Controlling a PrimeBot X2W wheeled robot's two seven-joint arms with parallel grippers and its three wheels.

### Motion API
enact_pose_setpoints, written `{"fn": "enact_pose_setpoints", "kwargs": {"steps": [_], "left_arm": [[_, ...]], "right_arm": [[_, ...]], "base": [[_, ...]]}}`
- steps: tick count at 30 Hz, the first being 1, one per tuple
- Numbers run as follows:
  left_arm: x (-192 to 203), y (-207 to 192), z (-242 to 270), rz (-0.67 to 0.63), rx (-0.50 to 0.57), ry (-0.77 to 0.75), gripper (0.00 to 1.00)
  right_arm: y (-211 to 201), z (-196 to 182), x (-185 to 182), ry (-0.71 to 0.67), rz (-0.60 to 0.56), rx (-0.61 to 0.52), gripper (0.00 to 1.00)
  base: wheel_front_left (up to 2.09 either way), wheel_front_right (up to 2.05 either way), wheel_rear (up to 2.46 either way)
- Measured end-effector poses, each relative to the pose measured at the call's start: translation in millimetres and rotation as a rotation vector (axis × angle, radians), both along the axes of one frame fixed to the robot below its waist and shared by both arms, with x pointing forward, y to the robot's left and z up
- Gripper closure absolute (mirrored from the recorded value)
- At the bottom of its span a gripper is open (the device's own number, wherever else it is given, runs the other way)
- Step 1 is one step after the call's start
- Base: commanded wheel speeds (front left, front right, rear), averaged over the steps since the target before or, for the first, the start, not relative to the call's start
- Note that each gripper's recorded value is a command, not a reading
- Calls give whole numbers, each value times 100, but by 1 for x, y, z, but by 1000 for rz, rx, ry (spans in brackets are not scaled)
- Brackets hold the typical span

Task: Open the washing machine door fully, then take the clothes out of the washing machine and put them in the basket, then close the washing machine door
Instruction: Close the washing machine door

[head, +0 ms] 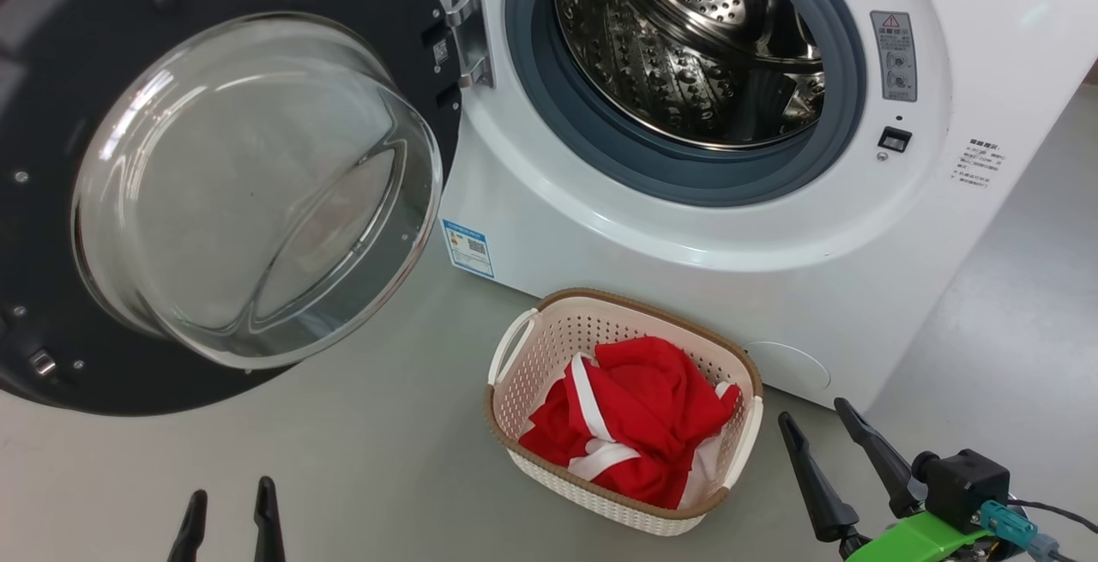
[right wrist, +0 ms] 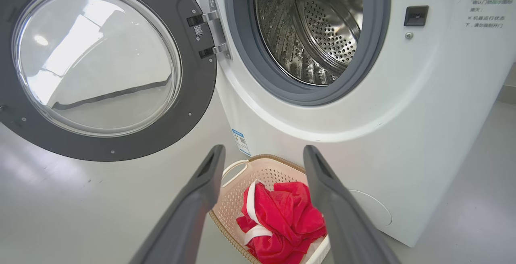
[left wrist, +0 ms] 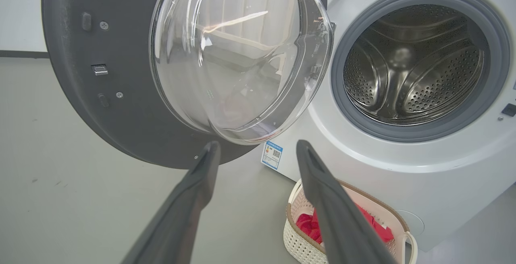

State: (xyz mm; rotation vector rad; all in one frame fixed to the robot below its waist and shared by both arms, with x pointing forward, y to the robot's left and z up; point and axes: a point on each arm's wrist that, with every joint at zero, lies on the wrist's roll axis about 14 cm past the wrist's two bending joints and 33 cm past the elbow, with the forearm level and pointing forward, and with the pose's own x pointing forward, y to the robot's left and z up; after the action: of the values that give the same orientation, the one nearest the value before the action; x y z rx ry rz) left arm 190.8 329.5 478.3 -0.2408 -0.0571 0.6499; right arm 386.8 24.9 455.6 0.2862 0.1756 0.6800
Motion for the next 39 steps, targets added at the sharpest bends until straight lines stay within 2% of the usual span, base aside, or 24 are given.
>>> {"fn": "enact_pose_setpoints", "kwargs": {"steps": [8, 9, 10, 11, 12, 13, 19, 20, 26, 30, 33, 39], "left_arm": [[-4, 2, 4, 19, -3, -17, 0], [-4, 4, 7, 25, 0, -23, 16], [-5, 7, 9, 34, 3, -32, 56], [-6, 10, 14, 43, 10, -45, 76], [-6, 14, 19, 52, 21, -59, 95], [-6, 19, 26, 60, 35, -79, 100], [3, 52, 103, 84, 203, -265, 100], [3, 52, 103, 84, 203, -265, 100], [-3, 90, 192, 117, 442, -404, 100], [-3, 115, 241, 134, 543, -465, 100], [2, 134, 262, 146, 545, -496, 100], [14, 180, 258, 180, 378, -519, 100]], "right_arm": [[2, -3, -2, 9, 13, -5, 0], [2, -3, -1, 9, 12, -5, 0], [2, -3, -1, 9, 11, -5, 0], [2, -3, -1, 9, 11, -4, 0], [2, -2, -1, 8, 9, -4, 0], [1, -2, -1, 9, 7, -2, 0], [-5, 0, 3, 7, -22, 6, 0], [-5, 0, 3, 7, -22, 6, 0], [-12, -6, -3, 27, -42, 6, 0], [-19, -8, 0, 33, -65, 7, 0], [-19, -9, 2, 36, -68, 9, 0], [-27, -13, 9, 31, -87, -1, 0]], "base": [[0, 0, 0], [0, 0, 0], [0, 0, 0], [0, 0, 0], [0, 0, 0], [0, 0, 0], [0, 0, 0], [0, 0, 0], [0, 0, 0], [0, 0, 0], [0, 0, 0], [0, 0, 0]]}}
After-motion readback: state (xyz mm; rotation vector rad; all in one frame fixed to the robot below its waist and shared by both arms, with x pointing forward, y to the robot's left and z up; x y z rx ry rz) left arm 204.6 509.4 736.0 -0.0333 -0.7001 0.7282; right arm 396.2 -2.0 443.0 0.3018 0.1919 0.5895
